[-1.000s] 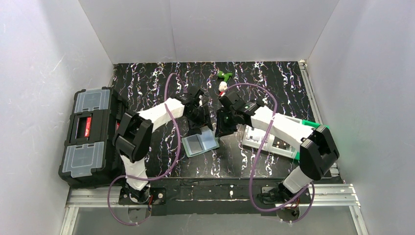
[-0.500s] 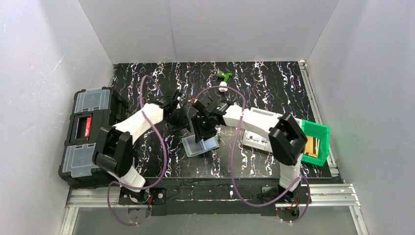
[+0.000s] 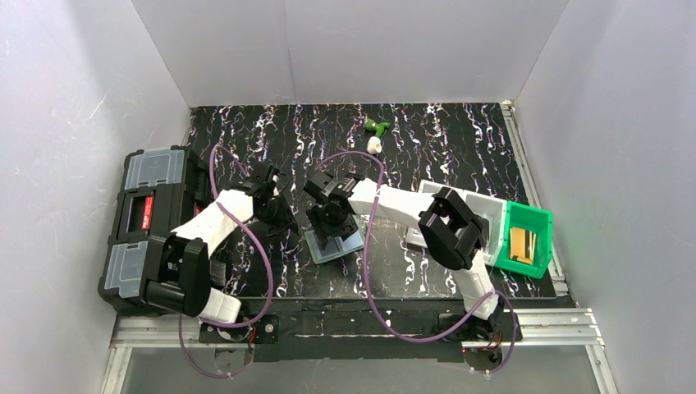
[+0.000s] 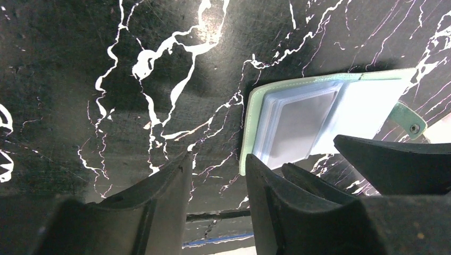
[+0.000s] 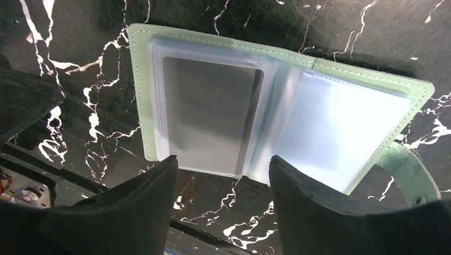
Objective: Take the credit cards out of the card holder
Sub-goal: Open the card holder at the center of the board.
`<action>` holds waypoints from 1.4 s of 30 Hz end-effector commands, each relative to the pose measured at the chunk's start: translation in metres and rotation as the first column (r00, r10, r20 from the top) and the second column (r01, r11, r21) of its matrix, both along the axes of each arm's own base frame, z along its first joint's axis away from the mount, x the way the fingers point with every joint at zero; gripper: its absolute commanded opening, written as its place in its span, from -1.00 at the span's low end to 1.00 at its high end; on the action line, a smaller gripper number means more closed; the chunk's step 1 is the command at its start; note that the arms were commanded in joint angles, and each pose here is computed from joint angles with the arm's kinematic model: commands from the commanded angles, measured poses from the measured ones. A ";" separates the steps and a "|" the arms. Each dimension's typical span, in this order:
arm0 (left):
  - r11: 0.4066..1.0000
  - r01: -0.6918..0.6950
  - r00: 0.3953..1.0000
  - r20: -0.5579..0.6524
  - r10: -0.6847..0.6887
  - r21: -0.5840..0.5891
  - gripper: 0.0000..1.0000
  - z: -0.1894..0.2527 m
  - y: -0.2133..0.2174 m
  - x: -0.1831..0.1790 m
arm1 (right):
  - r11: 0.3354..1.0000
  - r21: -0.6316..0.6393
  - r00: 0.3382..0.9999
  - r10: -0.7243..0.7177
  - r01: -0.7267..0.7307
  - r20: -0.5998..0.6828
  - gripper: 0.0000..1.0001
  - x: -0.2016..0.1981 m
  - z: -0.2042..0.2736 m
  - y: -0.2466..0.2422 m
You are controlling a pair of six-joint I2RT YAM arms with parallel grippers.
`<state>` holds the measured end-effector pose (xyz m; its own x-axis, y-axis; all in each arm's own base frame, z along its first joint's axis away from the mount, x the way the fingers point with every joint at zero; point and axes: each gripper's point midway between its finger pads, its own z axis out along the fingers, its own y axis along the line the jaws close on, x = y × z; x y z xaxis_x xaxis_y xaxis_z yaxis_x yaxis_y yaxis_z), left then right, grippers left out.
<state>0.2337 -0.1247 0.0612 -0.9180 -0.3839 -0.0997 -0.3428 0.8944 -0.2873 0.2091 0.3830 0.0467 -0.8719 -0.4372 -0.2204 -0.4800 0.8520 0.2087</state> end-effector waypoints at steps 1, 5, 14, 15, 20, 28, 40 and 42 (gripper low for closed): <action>1.000 0.017 1.000 0.013 -0.017 -0.024 -0.21 0.005 0.000 -0.004 | 1.000 -0.011 0.999 0.017 -0.017 0.045 0.42 0.005 0.011 0.007; 0.999 0.014 1.000 0.006 -0.014 -0.031 -0.22 0.003 -0.001 -0.005 | 0.999 -0.032 0.999 0.025 -0.024 0.039 0.46 0.004 0.005 0.010; 0.999 -0.003 1.000 0.001 0.003 -0.036 -0.23 0.002 0.006 -0.007 | 0.997 -0.060 0.999 0.039 -0.039 0.012 0.47 0.002 -0.009 0.019; 0.999 -0.003 1.000 0.002 0.003 -0.036 -0.23 0.002 0.006 -0.008 | 0.997 -0.061 0.999 0.041 -0.040 0.011 0.46 0.002 -0.010 0.020; 0.999 0.006 1.000 0.000 -0.006 -0.050 -0.24 0.002 0.005 -0.008 | 0.997 -0.073 0.999 0.033 -0.033 0.003 0.22 0.001 -0.011 0.019; 0.993 0.046 0.999 -0.008 -0.048 -0.110 -0.28 0.003 -0.007 -0.007 | 1.000 0.018 0.997 0.009 -0.008 -0.078 -0.47 -0.011 -0.007 0.020; 0.985 0.114 0.993 -0.015 -0.117 -0.125 -0.34 0.000 -0.034 -0.015 | 0.971 0.178 0.942 -0.094 0.158 -0.323 -0.84 -0.017 -0.012 0.009; 0.984 0.127 0.991 -0.023 -0.131 -0.127 -0.34 -0.002 -0.040 -0.017 | 0.968 0.183 0.936 -0.101 0.170 -0.336 -0.85 -0.017 -0.014 0.007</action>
<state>0.2199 -0.1520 0.0577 -0.9545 -0.2953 -0.0415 -0.2591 0.8900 -0.3752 0.1964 0.3863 0.0268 -0.9497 -0.3122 -0.0233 -0.2903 0.8505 0.4387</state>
